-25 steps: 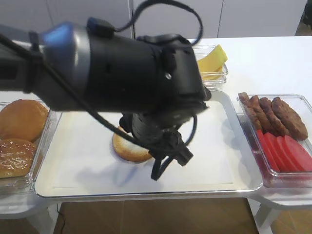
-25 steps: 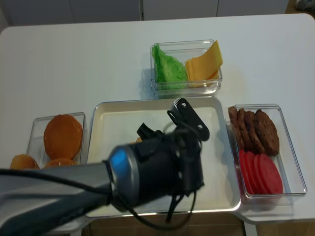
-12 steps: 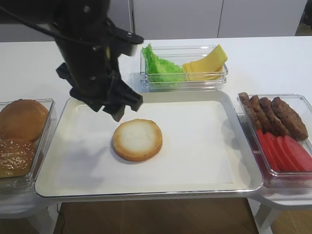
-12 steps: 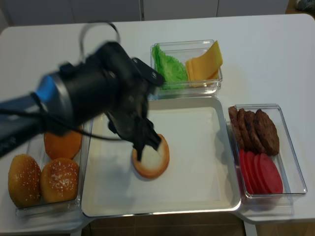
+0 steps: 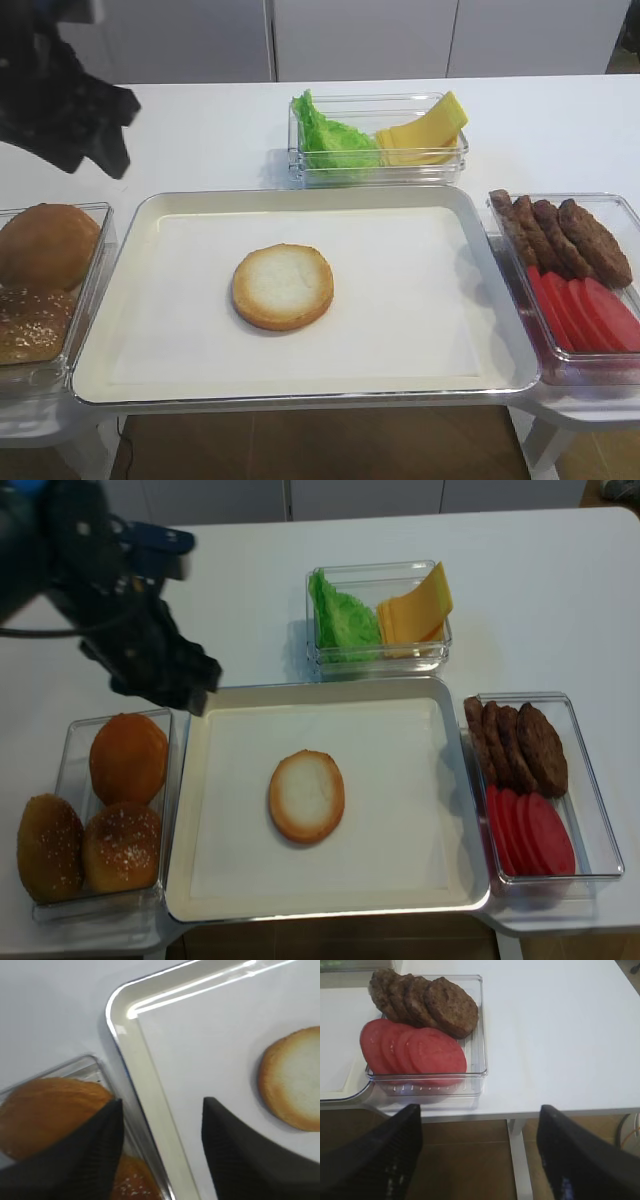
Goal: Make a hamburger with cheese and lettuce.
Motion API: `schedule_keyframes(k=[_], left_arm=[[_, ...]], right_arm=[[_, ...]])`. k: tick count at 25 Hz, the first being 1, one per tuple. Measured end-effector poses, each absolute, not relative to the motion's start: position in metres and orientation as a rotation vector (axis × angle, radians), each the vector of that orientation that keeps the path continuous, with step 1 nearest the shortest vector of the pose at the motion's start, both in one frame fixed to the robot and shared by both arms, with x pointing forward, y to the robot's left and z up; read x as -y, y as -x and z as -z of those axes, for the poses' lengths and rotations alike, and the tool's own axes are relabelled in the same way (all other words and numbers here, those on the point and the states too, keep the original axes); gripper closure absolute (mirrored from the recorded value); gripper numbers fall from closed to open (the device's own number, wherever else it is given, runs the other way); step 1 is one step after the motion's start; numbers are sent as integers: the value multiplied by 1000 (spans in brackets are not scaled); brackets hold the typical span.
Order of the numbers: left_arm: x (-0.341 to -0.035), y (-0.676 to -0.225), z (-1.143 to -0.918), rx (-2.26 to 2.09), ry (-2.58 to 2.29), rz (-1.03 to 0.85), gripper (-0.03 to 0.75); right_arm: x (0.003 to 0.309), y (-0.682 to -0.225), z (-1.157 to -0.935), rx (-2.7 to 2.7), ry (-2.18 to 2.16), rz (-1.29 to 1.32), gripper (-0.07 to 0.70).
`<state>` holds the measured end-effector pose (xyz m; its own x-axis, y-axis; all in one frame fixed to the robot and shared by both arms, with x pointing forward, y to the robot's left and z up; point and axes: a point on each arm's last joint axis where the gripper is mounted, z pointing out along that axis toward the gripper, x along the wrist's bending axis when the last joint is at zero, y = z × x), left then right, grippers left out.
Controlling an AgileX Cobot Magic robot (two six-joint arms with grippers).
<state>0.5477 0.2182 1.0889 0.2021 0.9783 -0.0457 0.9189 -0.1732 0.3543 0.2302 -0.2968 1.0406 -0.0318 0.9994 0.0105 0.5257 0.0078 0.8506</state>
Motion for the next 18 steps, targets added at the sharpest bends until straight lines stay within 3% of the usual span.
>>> schedule_keyframes(k=[6, 10, 18], left_arm=[[-280, -530, -1116, -1917, -2039, -367, 336], [-311, -499, -1123, -2014, -1946, -407, 336], [-313, -421, -1113, -2006, -1877, -449, 337]], right_arm=[[297, -230, -1041, -1632, -1590, -921, 71], [297, -230, -1041, -1632, -1590, -921, 71], [297, -230, -1041, -1632, -1590, -921, 71]])
